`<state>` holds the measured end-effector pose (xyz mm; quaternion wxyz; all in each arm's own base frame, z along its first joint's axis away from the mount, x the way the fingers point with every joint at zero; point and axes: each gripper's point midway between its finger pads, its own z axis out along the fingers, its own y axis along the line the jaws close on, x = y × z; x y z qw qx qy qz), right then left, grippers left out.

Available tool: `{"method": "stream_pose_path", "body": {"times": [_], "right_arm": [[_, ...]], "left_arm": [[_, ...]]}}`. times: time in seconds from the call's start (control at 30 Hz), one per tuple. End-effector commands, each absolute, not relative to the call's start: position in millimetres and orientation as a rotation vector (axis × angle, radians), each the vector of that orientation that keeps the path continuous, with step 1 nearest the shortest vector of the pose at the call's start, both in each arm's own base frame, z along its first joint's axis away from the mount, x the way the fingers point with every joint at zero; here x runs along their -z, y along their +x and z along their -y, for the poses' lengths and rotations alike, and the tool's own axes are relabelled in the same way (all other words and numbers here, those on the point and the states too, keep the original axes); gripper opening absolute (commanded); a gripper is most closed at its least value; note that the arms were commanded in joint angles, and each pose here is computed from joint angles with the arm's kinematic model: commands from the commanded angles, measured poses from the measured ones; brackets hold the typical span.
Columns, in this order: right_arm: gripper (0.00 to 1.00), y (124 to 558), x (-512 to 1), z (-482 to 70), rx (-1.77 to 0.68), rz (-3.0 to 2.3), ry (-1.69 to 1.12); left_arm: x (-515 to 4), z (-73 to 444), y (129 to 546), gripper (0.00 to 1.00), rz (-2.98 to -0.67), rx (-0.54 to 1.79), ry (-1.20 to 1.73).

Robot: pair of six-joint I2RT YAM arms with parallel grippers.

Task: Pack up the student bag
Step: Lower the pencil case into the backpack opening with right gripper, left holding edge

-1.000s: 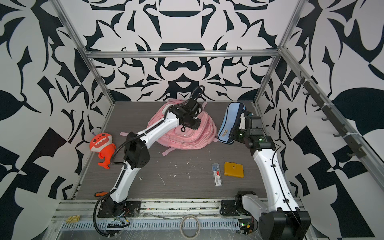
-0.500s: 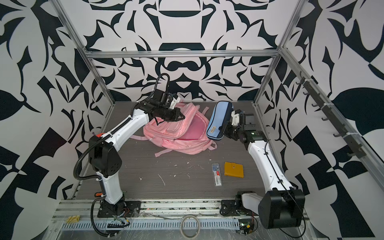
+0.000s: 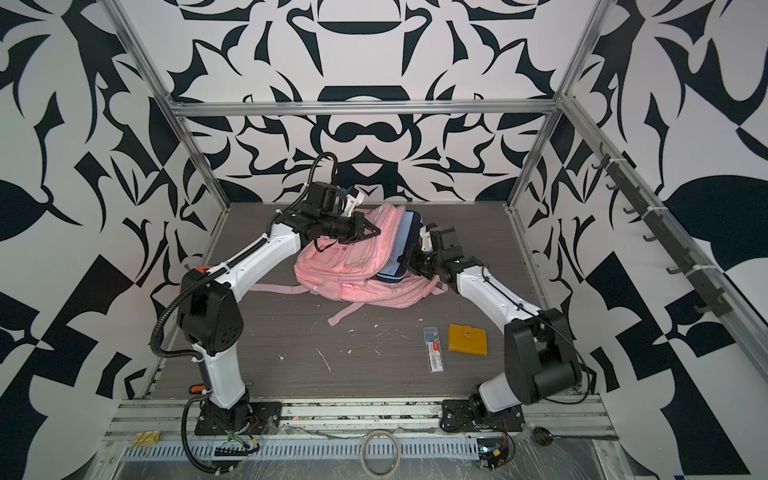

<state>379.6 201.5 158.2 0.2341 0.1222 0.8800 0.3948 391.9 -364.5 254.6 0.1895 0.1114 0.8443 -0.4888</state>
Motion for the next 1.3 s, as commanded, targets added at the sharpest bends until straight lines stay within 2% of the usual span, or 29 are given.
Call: {"method": "stream_pose_path", "body": {"times": [0.0,0.23,0.5,0.6,0.73,0.8,0.9,1.13,1.27], "right_arm": [[0.00,405.0,-187.9,-218.5,-1.164,-2.288,0.258],[0.00,423.2,-183.1,-247.9,-1.279,-2.268,0.217],[0.03,407.2,-173.3,-300.4,-1.433,-2.293,0.085],[0.10,404.0,-168.4,-301.8,-1.446,-2.292,0.085],[0.24,400.3,-170.9,-292.5,-1.419,-2.286,0.082],[0.40,397.2,-175.0,-283.3,-1.380,-2.279,0.073],[0.52,390.7,-181.1,-270.6,-1.333,-2.290,0.037],[0.68,380.4,-185.9,-235.0,-1.235,-2.313,0.070],[0.71,385.2,-191.7,-205.6,-1.183,-2.300,0.135]], "left_arm": [[-342.2,373.3,372.7,0.00,-2.085,1.533,0.455],[-338.4,374.8,367.4,0.00,-2.084,1.563,0.428],[-335.3,378.6,377.5,0.00,-2.074,1.591,0.359],[-330.0,376.0,379.5,0.00,-2.094,1.565,0.343],[-317.8,367.1,383.9,0.00,-2.132,1.525,0.291],[-311.9,362.6,385.8,0.00,-2.152,1.505,0.276],[-304.4,356.9,387.2,0.00,-2.173,1.475,0.262],[-295.4,348.0,386.6,0.00,-2.185,1.470,0.250],[-293.8,345.6,378.7,0.00,-2.180,1.480,0.274]]}}
